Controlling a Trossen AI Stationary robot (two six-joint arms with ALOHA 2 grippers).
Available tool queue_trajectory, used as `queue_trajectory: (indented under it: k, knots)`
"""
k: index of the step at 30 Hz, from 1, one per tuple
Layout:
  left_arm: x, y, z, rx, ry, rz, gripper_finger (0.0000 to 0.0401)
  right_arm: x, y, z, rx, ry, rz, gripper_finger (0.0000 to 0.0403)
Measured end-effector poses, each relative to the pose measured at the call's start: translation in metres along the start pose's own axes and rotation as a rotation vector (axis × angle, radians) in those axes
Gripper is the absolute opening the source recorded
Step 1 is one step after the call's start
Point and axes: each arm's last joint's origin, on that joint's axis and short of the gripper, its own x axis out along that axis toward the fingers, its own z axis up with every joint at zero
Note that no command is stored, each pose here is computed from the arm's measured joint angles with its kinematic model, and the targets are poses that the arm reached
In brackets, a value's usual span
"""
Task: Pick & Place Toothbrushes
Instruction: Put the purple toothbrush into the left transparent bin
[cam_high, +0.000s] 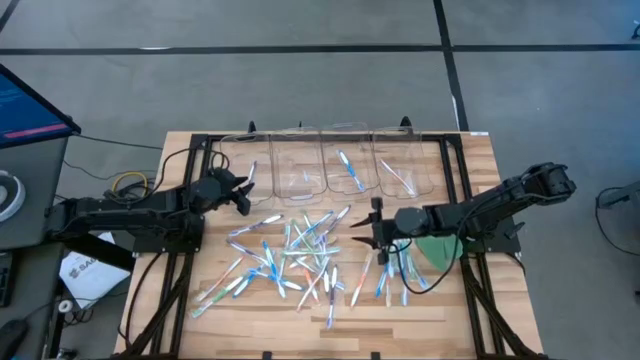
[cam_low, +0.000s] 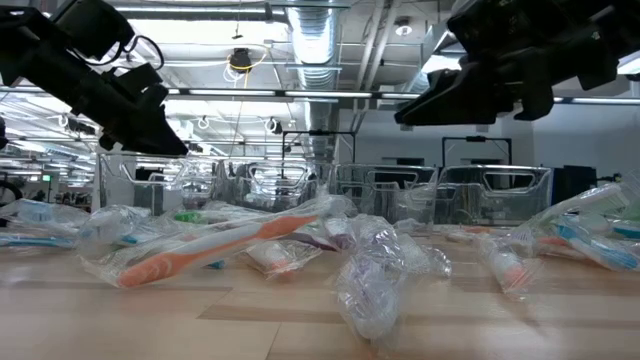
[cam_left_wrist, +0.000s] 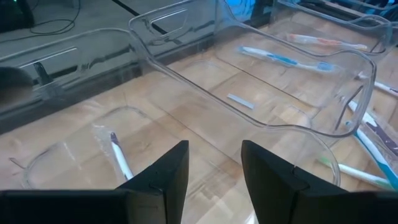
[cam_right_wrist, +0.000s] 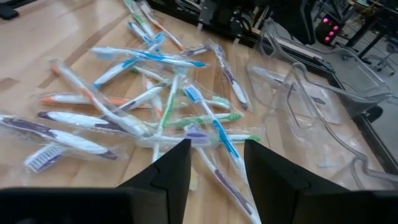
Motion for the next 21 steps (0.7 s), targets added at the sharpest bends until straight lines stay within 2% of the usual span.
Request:
queue_trajectory:
  k: [5,10,15,21]
  knots:
    - [-0.0001,-0.0003,0.0010,-0.005,-0.010,-0.003,0.0143,0.0000,-0.0004,0.0004,0.013,-0.005,-0.002,0.0167]
    - [-0.0002,-0.0003,0.0013,-0.005,-0.013,-0.004,0.0143,0.0002,-0.0020,0.0016,0.077,-0.019,-0.010,0.0216]
    - [-0.0009,-0.0019,0.0011,0.069,-0.015,-0.015,0.0143,0.0005,-0.0031,0.0014,0.096,-0.018,-0.016,0.0266]
    - [-0.0039,-0.0083,0.0000,0.171,-0.022,-0.064,0.0143,0.0005,-0.0031,0.0014,0.098,-0.018,-0.015,0.0282]
